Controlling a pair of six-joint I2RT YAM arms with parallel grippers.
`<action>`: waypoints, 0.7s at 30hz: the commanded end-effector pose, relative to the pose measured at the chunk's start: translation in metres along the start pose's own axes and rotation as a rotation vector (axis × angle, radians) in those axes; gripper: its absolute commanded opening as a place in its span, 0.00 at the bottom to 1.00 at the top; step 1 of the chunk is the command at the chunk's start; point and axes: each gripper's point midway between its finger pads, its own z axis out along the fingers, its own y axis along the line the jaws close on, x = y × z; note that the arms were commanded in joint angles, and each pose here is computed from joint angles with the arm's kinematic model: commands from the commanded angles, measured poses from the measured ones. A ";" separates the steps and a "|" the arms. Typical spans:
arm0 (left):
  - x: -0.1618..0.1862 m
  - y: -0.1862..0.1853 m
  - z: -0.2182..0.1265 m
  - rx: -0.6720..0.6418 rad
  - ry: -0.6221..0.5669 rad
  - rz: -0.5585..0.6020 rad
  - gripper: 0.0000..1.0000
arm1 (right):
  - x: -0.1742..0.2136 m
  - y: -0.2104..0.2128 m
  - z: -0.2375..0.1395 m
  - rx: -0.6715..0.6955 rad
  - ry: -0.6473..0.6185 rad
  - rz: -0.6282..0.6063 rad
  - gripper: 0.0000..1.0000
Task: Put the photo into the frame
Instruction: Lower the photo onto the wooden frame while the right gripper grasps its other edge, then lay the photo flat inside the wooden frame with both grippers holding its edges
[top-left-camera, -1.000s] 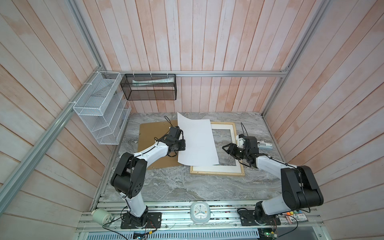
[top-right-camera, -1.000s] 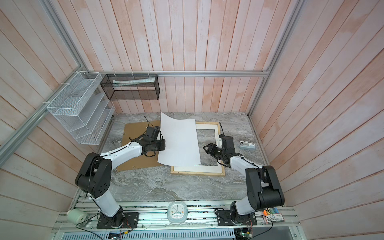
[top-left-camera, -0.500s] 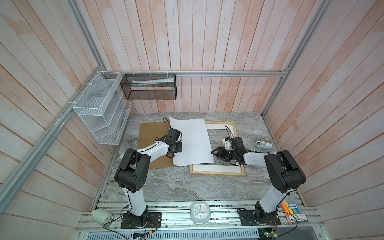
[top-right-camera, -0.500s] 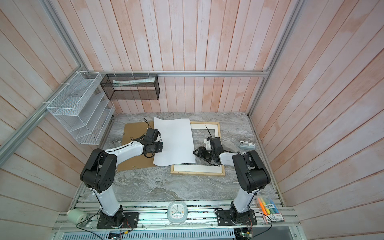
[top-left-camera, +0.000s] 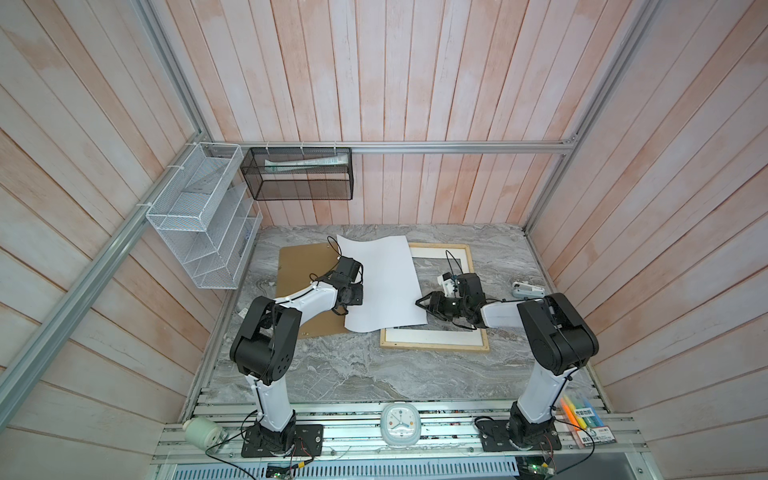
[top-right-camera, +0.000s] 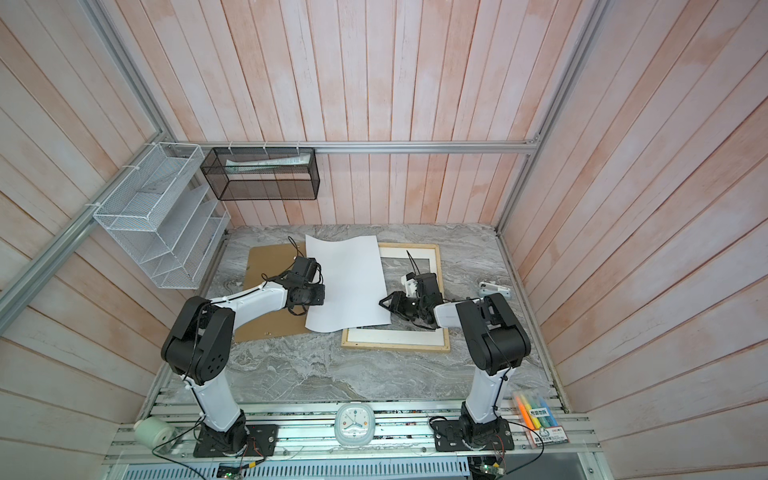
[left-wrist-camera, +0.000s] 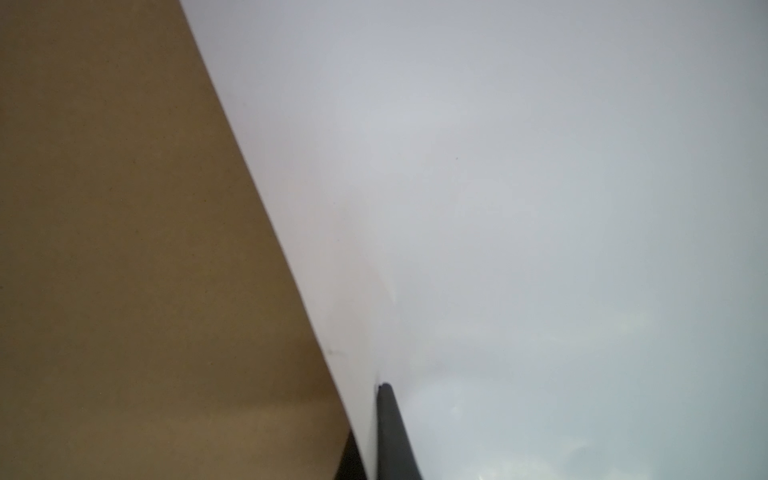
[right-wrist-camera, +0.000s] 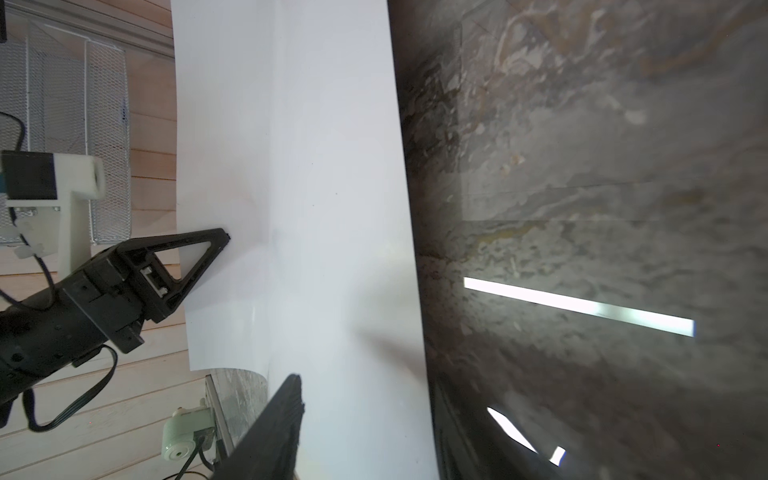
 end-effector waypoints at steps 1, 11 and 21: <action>-0.004 0.000 0.000 0.005 -0.005 0.012 0.00 | -0.005 0.020 0.001 -0.077 0.010 -0.042 0.45; -0.007 -0.003 -0.006 0.026 -0.029 0.012 0.00 | -0.006 0.027 -0.005 -0.067 0.011 -0.066 0.10; -0.028 -0.035 -0.041 0.150 -0.142 0.016 0.00 | -0.014 0.029 -0.032 0.012 -0.055 -0.109 0.00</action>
